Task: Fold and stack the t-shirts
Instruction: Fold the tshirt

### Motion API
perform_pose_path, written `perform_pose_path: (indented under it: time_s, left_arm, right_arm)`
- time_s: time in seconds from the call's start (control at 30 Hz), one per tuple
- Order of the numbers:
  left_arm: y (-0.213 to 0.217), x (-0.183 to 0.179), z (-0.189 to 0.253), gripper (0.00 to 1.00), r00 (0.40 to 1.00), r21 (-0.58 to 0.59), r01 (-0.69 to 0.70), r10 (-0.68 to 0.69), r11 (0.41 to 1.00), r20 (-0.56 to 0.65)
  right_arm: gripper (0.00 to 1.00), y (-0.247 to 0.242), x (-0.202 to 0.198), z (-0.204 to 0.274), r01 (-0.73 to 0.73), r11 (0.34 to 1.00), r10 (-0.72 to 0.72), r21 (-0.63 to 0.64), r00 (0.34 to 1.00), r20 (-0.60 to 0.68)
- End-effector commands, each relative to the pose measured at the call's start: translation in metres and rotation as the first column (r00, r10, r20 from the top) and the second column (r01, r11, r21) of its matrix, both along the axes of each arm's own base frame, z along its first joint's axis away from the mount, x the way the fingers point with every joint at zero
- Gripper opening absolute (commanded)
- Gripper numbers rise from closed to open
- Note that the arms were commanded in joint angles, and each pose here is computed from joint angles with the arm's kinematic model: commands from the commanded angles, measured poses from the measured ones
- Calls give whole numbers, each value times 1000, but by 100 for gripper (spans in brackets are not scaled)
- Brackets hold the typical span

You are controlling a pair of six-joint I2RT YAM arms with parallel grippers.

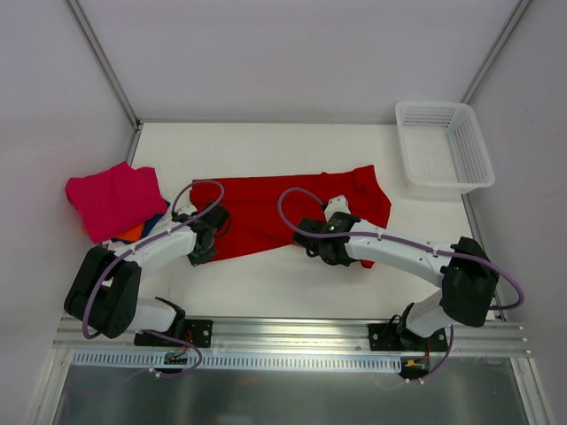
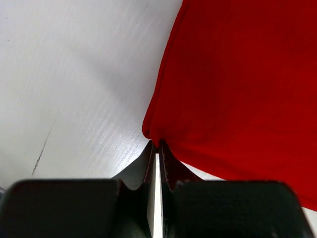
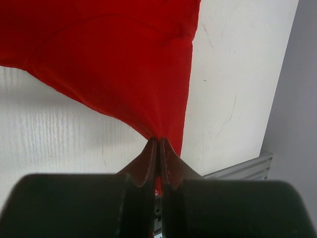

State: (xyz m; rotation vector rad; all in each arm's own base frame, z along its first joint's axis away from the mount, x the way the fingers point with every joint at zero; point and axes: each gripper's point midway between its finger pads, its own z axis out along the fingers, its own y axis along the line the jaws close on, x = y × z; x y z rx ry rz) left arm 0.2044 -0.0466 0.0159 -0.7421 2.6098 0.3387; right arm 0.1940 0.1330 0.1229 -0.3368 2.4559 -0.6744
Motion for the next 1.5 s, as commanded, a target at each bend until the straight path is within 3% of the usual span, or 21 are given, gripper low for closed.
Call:
perform_pose_path:
  time_s: [0.0, 0.2, 0.5, 0.8, 1.27, 1.47]
  left_arm:
    - [0, 7, 6, 0, 1000, 17, -7, 7, 1000, 20]
    - [-4, 7, 13, 0, 999, -12, 17, -17, 1000, 36]
    - [-7, 31, 73, 0, 983, -10, 64, -61, 998, 172]
    - [-4, 49, 87, 0, 981, 42, 38, -45, 998, 189]
    - [22, 45, 139, 0, 957, 90, -17, -10, 996, 289]
    - [35, 62, 135, 0, 968, 127, -76, 43, 989, 248]
  right_arm:
    - [1, -4, -3, 6, -2, 1000, 1, 12, 1000, 19]
    - [1, -6, -4, 2, 3, 1000, -3, 0, 1000, 12]
    - [1, -6, 6, 12, 12, 1000, -12, -4, 997, 77]
    - [1, -17, 41, 44, 61, 998, -56, -22, 980, 190]
    - [1, -43, 86, 41, 133, 991, -131, 1, 977, 170]
    - [0, -34, 114, 35, 118, 993, -117, 5, 980, 163]
